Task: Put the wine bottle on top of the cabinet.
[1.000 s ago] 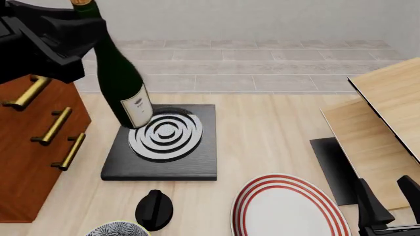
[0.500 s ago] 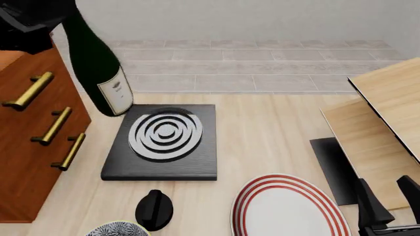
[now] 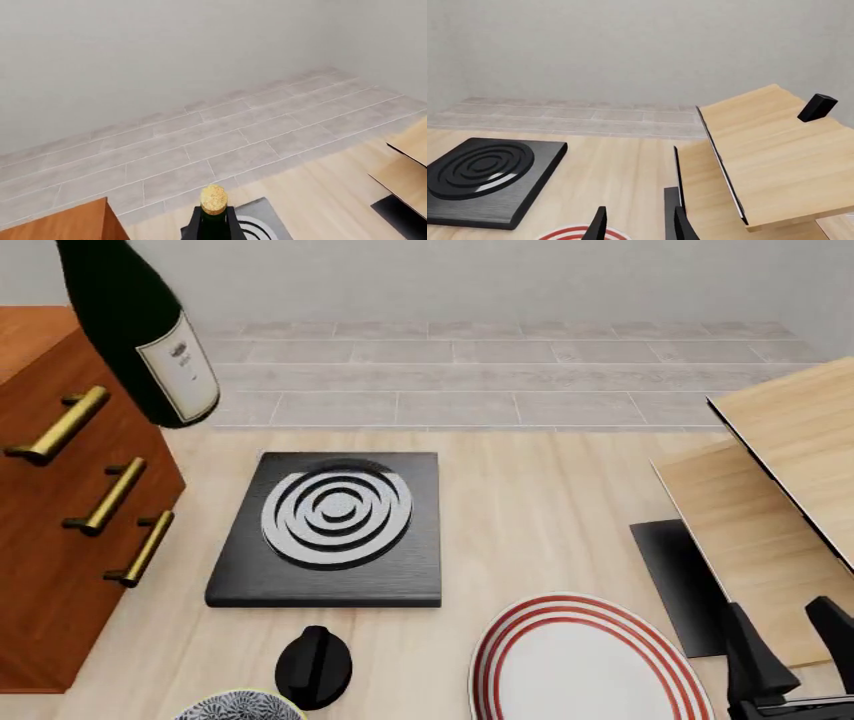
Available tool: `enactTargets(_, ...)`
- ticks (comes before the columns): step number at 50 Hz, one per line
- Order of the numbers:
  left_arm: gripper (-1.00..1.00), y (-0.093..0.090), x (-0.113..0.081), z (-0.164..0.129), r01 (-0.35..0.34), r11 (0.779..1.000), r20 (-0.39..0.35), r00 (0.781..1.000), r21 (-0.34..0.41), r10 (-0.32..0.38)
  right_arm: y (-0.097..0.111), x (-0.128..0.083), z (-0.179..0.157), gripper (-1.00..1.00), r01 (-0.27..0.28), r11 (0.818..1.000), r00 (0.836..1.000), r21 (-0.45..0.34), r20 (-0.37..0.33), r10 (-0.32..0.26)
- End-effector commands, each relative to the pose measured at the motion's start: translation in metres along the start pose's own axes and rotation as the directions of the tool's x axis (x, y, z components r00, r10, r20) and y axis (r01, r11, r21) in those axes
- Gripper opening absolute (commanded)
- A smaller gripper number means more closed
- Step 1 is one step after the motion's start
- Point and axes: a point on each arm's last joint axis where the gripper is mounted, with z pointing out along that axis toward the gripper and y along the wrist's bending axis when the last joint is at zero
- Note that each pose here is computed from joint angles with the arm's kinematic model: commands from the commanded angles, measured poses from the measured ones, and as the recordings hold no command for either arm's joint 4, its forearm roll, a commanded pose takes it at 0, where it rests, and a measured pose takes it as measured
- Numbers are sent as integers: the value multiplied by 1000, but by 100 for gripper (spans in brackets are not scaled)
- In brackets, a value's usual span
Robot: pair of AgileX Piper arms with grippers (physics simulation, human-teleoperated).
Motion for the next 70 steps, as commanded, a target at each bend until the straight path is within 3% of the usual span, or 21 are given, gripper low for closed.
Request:
enactTargets(1,-100,16,-15,1,1,996,15,1000,-90,0,0,0,0,100,3,1000,1000,0,-2,-3)
enactTargets(9,-100,30,-14,12,1,988,-2,1000,-156,-2,0,0,0,100,2,1000,1000,0,-2,-2)
enactTargets(22,-100,51,-30,7,28,964,23,999,-263,-23,0,0,0,100,4,1000,1000,-1,0,-4)
enactTargets(29,-100,69,-31,15,-7,940,2,1000,-342,8,0,0,0,100,3,1000,1000,-1,-1,-3)
enactTargets(40,-100,86,-29,24,26,919,-2,1000,-394,-29,0,0,0,100,6,1000,1000,-1,-1,-6)
enactTargets(48,-100,103,-33,27,36,889,3,999,-457,-39,0,0,0,100,7,1000,1000,0,-1,-7)
enactTargets(54,-100,130,-26,31,-5,842,-28,1000,-540,-12,0,0,0,100,7,1000,1000,1,-1,-7)
enactTargets(63,-100,158,-14,37,19,795,-46,997,-607,-58,0,0,0,100,7,1000,1000,0,-1,-7)
enactTargets(70,-100,170,-13,40,51,776,-41,994,-629,-99,0,0,0,100,8,1000,1000,1,-1,-8)
